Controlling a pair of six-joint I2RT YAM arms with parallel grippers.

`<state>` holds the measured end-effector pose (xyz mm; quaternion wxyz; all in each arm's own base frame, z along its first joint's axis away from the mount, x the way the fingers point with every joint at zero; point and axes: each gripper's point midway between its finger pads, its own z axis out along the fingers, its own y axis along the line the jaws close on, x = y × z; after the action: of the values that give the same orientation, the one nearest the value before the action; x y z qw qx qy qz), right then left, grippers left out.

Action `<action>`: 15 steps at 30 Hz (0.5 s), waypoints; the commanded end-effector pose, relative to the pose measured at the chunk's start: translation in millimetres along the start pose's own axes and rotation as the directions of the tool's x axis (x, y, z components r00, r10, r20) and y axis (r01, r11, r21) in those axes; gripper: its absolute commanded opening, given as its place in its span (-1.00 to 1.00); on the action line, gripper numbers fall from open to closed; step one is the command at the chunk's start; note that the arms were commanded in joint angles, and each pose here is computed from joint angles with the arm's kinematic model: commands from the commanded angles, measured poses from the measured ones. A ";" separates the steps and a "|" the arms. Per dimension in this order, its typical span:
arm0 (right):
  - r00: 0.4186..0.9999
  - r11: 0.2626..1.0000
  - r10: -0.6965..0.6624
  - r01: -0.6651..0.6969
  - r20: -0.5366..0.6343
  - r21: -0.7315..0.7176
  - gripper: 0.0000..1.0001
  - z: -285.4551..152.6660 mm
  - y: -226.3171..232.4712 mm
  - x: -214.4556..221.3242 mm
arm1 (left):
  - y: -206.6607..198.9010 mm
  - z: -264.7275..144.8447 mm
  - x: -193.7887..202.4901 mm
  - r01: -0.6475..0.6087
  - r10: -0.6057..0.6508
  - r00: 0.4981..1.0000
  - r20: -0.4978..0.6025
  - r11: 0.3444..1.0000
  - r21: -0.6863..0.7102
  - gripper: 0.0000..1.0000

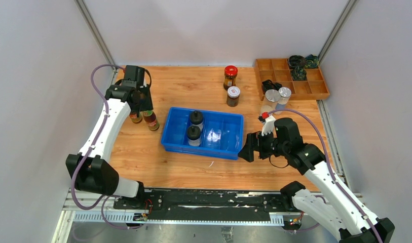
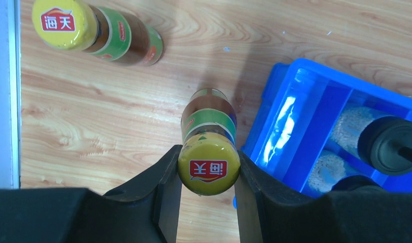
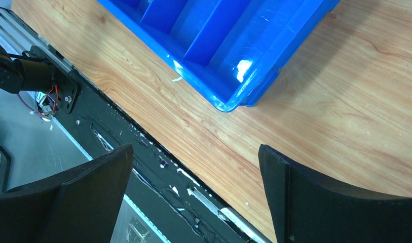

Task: Organize the condiment bottles
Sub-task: Pick up the bottle from the corner of the board, then place the bottle in the storage box.

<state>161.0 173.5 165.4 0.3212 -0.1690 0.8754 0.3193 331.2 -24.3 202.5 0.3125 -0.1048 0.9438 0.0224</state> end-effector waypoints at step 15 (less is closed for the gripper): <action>1.000 1.000 -0.023 0.023 -0.014 -0.018 1.00 1.6 2.0 6.0 | -39.7 -77.6 -51.2 -0.078 0.062 0.979 0.193 0.994 0.075 -0.69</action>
<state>161.9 174.0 166.2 0.3235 -0.1693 0.8742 0.3200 329.0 -58.2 257.0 0.3525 -0.0564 0.9340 0.0122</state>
